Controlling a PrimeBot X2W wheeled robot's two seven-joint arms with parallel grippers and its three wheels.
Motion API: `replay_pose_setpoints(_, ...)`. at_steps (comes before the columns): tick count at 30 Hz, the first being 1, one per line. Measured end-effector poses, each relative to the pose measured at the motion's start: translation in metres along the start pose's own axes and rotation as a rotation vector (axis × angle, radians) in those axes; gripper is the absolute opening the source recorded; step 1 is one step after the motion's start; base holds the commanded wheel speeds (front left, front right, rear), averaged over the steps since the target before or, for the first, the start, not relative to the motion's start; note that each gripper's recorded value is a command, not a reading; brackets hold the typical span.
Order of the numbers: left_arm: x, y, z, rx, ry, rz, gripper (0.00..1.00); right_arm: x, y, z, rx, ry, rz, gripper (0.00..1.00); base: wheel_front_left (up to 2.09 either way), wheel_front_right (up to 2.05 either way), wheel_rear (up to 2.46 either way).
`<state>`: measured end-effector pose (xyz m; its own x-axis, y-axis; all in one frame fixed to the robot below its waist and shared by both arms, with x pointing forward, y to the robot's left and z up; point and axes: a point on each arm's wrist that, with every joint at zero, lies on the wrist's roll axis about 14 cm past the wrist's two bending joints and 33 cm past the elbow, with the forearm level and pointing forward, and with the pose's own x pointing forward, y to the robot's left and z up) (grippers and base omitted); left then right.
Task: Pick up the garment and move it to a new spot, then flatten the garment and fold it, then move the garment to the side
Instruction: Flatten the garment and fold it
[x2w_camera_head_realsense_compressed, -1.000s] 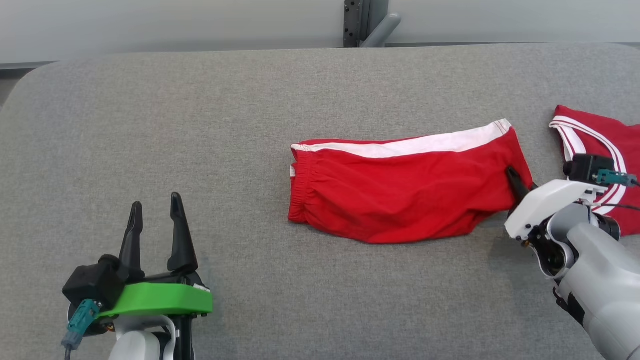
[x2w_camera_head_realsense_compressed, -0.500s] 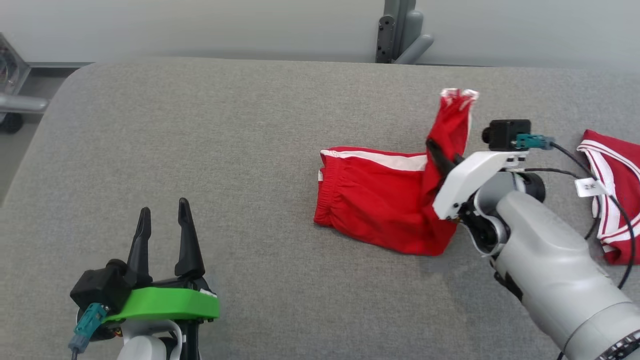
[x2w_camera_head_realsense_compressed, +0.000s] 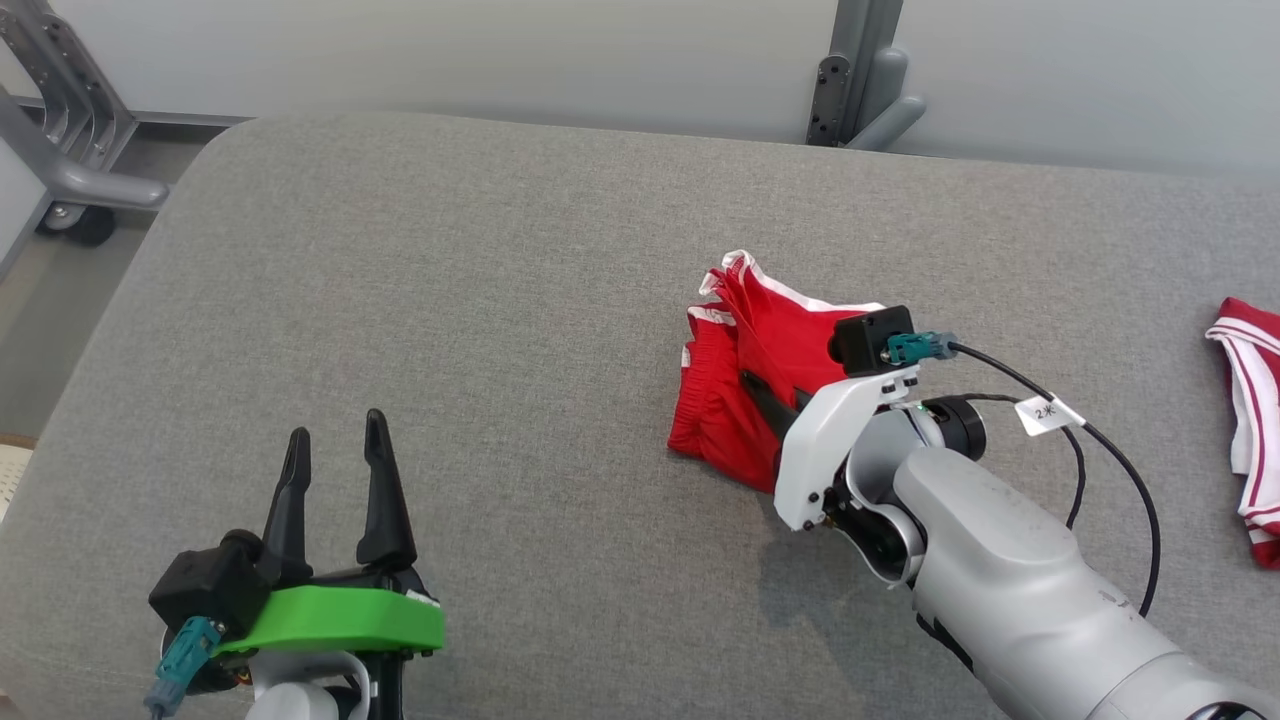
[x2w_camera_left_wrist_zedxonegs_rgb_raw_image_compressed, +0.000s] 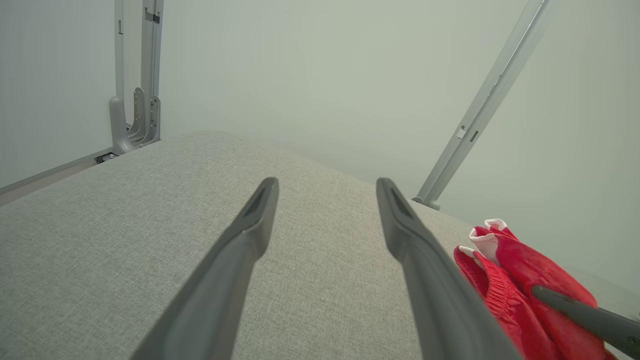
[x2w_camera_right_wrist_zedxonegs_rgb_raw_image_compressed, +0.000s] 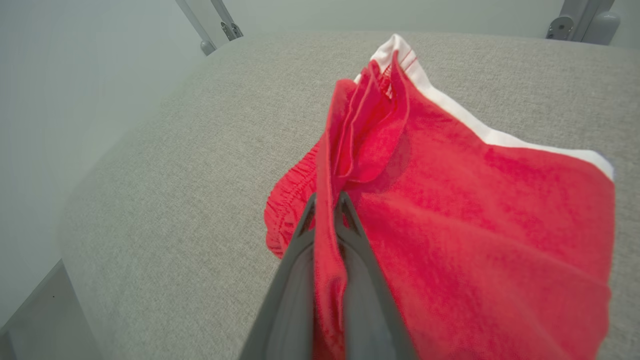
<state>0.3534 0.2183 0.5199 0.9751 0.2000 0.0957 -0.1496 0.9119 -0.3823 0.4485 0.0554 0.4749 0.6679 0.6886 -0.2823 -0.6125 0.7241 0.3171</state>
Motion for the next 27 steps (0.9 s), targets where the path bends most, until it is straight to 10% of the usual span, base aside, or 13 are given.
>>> replay_pose_setpoints(10,-0.001,-0.001,-0.004,0.000,0.012,-0.001,1.00,0.003,0.009,-0.004,-0.069,0.001,0.013,0.00,0.00,0.00,0.00)
replay_pose_setpoints(12,-0.001,-0.001,-0.004,0.000,0.013,-0.002,1.00,0.004,0.010,-0.002,-0.072,-0.009,0.013,0.48,0.00,0.00,0.00)
replay_pose_setpoints(13,-0.001,-0.001,-0.004,0.000,0.013,-0.002,1.00,0.004,0.011,-0.002,-0.073,-0.010,0.014,0.93,0.00,0.00,0.00)
replay_pose_setpoints(14,-0.001,-0.001,-0.005,0.000,0.014,-0.003,1.00,0.004,0.012,-0.001,-0.073,-0.018,0.016,1.00,0.00,0.00,0.00)
replay_pose_setpoints(27,0.002,-0.007,-0.005,-0.004,0.014,-0.019,1.00,-0.010,0.008,0.023,-0.056,-0.172,0.003,1.00,0.00,0.00,0.00)
